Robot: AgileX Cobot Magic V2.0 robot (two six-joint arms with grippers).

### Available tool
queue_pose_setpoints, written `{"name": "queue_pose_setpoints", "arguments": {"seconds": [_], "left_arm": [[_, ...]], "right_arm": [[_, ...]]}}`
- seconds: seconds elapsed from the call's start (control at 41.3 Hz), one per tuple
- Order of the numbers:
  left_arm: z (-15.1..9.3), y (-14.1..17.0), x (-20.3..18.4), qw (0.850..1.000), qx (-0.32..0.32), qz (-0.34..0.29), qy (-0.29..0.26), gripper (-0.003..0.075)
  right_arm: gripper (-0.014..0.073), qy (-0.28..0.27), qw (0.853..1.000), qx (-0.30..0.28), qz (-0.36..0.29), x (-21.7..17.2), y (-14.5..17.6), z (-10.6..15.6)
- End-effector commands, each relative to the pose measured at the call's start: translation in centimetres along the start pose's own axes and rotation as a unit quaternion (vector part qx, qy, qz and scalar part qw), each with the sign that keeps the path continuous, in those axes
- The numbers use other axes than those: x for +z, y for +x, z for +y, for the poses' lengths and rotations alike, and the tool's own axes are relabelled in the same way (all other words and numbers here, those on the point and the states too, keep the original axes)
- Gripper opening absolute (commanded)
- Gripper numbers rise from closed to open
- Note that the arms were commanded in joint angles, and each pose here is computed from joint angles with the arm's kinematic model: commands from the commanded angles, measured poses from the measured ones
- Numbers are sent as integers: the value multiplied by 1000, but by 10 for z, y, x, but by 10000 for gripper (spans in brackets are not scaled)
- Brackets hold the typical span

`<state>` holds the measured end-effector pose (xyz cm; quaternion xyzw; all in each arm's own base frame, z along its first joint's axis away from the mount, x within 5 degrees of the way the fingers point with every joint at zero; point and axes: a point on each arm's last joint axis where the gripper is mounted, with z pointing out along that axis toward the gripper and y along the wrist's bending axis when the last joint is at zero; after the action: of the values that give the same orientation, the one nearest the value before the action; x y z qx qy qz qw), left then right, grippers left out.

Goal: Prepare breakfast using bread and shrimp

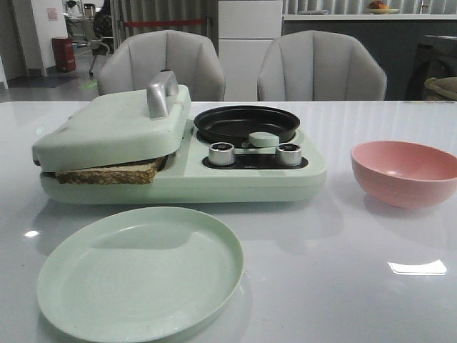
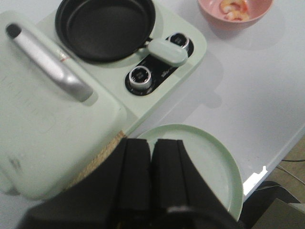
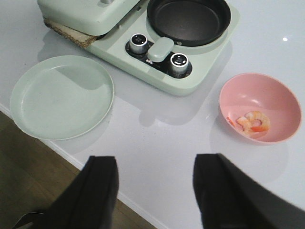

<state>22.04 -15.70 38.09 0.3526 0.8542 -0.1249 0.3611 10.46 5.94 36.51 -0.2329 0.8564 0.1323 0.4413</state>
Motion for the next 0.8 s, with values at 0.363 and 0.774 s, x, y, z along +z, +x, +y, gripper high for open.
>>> {"name": "queue_pose_setpoints", "arguments": {"seconds": [0.363,0.774], "left_arm": [[-14,63,-69,993,-67,-91,-28,101],[-18,115,-82,989,-90,-104,-54,101]], "right_arm": [[473,6,999,-5,-51,-7,-13,-1],[473,2,999,-2,-39,-6,-11,0]]}}
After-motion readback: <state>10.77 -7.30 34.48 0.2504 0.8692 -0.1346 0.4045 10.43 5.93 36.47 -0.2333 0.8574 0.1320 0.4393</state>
